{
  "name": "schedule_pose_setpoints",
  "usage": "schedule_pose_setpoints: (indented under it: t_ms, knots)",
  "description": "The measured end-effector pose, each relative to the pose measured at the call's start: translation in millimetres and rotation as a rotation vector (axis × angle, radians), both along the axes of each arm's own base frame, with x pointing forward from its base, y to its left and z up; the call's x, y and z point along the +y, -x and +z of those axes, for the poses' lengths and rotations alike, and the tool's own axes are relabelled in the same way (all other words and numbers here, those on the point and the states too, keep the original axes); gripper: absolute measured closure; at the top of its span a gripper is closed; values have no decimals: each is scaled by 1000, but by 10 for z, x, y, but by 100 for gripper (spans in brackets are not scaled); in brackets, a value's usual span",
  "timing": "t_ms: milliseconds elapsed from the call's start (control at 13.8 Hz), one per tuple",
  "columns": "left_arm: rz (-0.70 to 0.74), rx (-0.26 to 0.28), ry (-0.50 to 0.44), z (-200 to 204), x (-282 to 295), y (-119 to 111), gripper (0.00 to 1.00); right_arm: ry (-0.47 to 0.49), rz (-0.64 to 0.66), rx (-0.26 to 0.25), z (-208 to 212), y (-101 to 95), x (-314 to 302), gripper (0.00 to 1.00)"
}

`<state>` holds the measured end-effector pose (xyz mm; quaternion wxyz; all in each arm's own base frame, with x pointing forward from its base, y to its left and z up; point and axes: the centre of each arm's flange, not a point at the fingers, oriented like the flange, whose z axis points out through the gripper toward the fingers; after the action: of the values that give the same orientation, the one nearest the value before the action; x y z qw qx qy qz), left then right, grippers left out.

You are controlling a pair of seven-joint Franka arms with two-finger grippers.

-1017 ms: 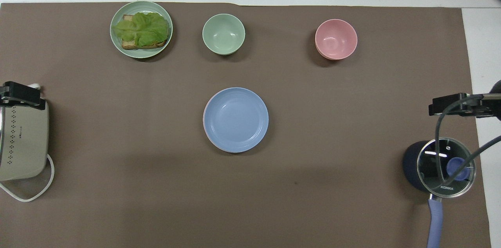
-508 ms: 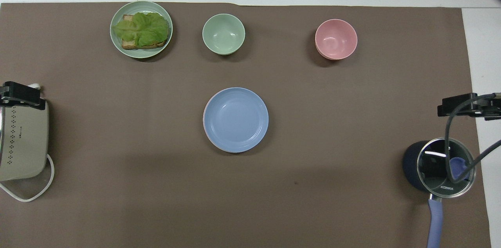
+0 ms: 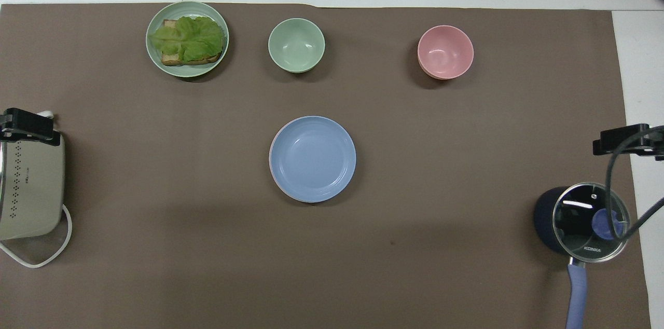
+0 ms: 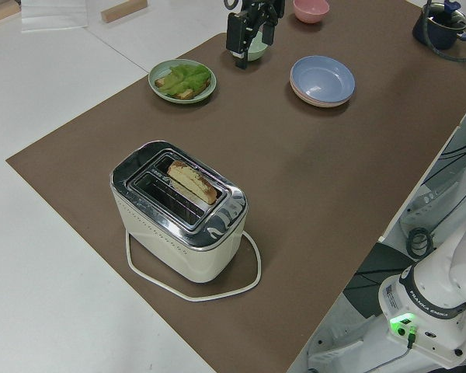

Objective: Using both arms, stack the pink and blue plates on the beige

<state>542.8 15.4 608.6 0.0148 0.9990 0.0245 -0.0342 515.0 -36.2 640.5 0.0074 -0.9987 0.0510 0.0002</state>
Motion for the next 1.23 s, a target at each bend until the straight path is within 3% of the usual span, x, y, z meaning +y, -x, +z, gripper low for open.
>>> schedule_pose_setpoints:
  t_ms: [1234]
  knots:
    - [0, 0, 0, 0, 0, 0, 0, 0, 5, -9, 148, 22, -46, 0]
